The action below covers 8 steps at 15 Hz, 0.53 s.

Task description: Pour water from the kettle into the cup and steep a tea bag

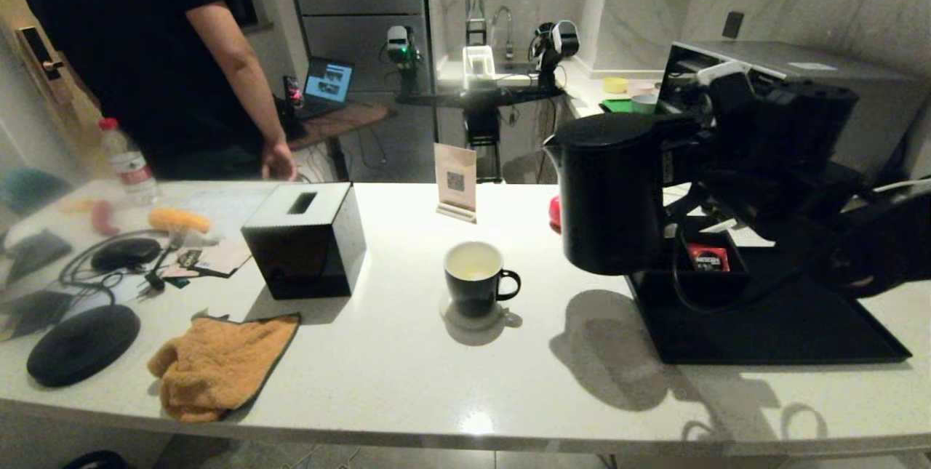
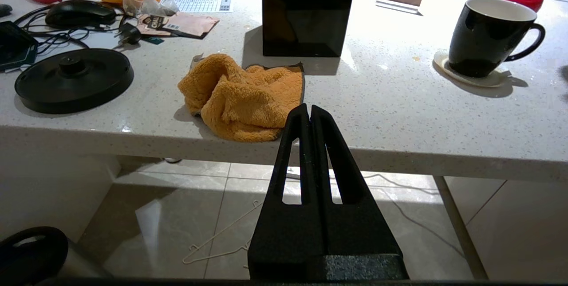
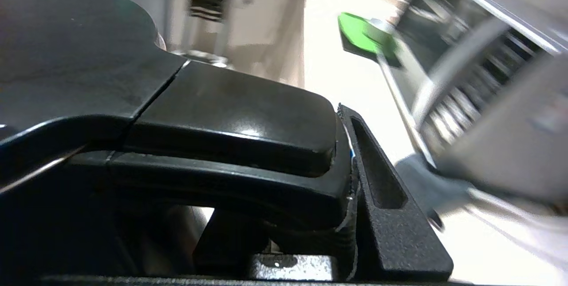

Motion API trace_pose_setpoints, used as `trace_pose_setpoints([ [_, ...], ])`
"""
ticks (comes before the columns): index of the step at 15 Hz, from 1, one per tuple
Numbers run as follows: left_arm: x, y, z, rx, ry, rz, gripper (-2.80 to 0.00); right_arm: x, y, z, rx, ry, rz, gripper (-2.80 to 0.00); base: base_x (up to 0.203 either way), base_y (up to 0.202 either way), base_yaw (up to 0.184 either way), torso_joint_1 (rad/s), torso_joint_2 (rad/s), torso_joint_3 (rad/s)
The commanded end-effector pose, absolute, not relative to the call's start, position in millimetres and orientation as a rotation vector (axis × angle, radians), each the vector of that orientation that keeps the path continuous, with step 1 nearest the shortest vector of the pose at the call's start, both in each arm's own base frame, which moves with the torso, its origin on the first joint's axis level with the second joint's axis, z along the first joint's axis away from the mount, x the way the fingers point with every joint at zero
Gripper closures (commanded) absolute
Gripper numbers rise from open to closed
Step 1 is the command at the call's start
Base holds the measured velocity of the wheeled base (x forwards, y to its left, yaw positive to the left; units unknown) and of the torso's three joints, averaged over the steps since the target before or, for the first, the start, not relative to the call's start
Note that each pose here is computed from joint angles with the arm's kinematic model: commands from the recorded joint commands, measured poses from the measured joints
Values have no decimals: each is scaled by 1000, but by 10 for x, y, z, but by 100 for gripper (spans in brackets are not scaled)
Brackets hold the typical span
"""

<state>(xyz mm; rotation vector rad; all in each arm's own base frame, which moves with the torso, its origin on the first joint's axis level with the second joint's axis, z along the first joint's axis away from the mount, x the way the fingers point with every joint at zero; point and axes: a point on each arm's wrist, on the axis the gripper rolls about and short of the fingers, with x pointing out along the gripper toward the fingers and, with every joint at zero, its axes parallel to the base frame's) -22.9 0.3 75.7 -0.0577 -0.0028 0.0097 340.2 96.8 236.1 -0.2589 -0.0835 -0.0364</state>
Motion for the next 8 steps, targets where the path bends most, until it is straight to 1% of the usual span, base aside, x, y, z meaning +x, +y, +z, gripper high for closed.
trace_pose_setpoints([
  [1,-228,3,756,-58,-2,11,0,3291,689,2488,-223,-107,-108,0,0,0,0,0,0,0],
  [8,-228,3,756,-58,-2,11,0,3061,-139,2610,-159,-63,-347,0,0,0,0,0,0,0],
])
